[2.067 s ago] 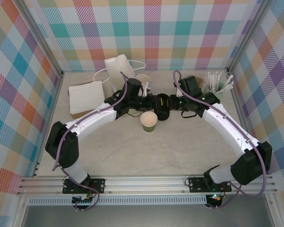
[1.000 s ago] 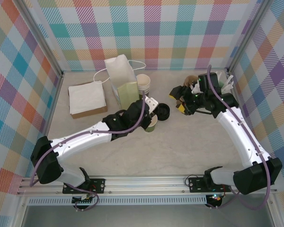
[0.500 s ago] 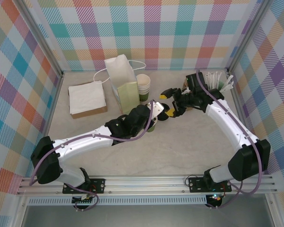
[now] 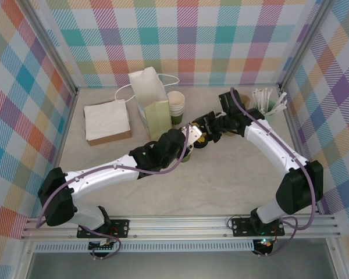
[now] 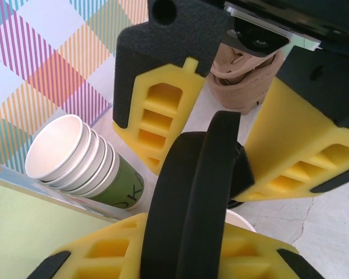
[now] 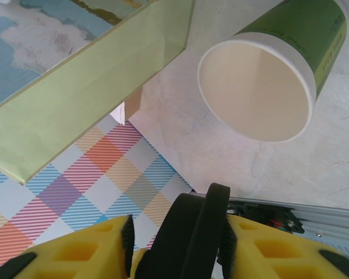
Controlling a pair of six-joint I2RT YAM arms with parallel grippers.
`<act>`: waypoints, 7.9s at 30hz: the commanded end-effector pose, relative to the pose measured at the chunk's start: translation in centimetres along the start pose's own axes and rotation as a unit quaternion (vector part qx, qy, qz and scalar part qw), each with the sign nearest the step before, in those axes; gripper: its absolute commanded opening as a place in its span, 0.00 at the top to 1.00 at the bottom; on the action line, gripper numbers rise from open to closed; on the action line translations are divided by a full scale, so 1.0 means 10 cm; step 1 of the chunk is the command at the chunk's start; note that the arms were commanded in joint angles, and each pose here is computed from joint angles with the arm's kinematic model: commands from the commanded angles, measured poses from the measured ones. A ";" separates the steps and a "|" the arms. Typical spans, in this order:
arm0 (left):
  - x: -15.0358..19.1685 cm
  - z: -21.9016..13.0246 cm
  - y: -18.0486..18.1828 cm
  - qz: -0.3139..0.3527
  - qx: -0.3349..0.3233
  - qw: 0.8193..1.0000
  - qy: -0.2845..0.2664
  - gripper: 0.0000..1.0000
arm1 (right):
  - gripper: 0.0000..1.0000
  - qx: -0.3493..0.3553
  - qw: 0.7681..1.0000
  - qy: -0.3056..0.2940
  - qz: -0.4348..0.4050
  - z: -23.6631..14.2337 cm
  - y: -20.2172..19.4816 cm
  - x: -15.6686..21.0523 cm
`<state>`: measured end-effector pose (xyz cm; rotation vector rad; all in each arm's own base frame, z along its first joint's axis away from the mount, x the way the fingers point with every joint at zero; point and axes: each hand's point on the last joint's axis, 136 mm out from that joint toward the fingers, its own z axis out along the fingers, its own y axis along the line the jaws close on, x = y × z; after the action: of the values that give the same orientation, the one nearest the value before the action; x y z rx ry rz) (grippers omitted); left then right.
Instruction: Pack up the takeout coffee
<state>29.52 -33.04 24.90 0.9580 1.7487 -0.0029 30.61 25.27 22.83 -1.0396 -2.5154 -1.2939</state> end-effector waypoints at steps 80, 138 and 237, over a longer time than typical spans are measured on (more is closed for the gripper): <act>-0.34 -0.21 -0.05 -0.455 0.370 0.810 0.000 0.06 | 0.84 -0.199 0.923 0.056 -0.325 -0.52 0.46 0.60; -0.19 -0.20 0.05 -0.450 0.317 0.835 0.021 0.27 | 0.72 -0.145 0.926 0.052 -0.344 -0.29 0.33 0.59; 0.84 0.47 -0.30 -0.191 0.195 0.899 0.341 0.22 | 0.00 0.378 0.814 -0.222 -0.380 -0.72 -1.61 -1.01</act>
<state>30.85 -31.16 14.33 0.9294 2.6603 -0.2800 26.90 8.29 12.77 -0.1375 -3.4814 0.0745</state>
